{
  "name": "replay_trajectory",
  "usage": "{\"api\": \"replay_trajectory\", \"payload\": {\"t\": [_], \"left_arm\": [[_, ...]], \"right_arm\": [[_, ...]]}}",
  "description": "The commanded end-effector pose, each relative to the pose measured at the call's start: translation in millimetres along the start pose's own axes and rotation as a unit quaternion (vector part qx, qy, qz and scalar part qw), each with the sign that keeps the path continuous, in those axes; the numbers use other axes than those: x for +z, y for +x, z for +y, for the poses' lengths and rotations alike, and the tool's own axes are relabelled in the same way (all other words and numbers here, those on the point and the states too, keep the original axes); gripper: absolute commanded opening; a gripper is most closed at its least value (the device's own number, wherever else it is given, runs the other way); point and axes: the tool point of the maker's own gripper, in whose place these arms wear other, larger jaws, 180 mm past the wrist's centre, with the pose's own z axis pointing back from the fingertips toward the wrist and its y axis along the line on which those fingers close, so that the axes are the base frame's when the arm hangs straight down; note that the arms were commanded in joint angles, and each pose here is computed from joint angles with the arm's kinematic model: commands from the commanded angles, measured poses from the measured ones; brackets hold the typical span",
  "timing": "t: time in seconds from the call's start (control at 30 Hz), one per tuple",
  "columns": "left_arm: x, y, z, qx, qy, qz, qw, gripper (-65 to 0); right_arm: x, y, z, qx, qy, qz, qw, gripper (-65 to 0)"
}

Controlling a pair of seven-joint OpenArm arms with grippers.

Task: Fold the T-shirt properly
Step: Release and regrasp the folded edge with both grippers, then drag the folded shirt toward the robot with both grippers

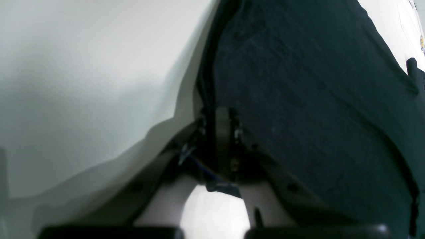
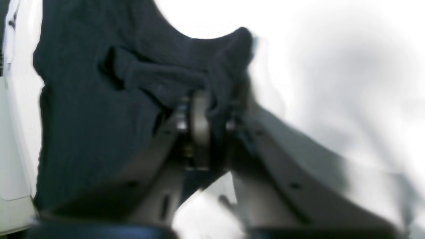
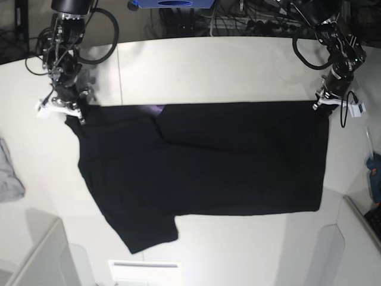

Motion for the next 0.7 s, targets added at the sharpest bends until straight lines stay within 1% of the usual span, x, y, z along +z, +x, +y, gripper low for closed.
{"api": "replay_trajectory", "payload": {"t": [0.0,0.1,0.67], "left_arm": [[-0.7,-9.1,-1.6,-0.018,0.002,0.027,0.999,-65.0],[1.7,-16.2,-3.4,-0.037,0.000,0.042,0.998,-65.0],[49.0,-24.9,11.8,-0.102,0.024,0.052,0.993,-65.0]], "right_arm": [[0.6,-2.5,-1.4,0.007,-0.001,0.007,0.9999,-65.0],[2.7,-0.3,-2.9,0.004,0.000,-0.001,1.0000,-65.0],[48.4,-2.2,-9.7,0.037,0.007,-0.012,0.9992,-65.0]]}}
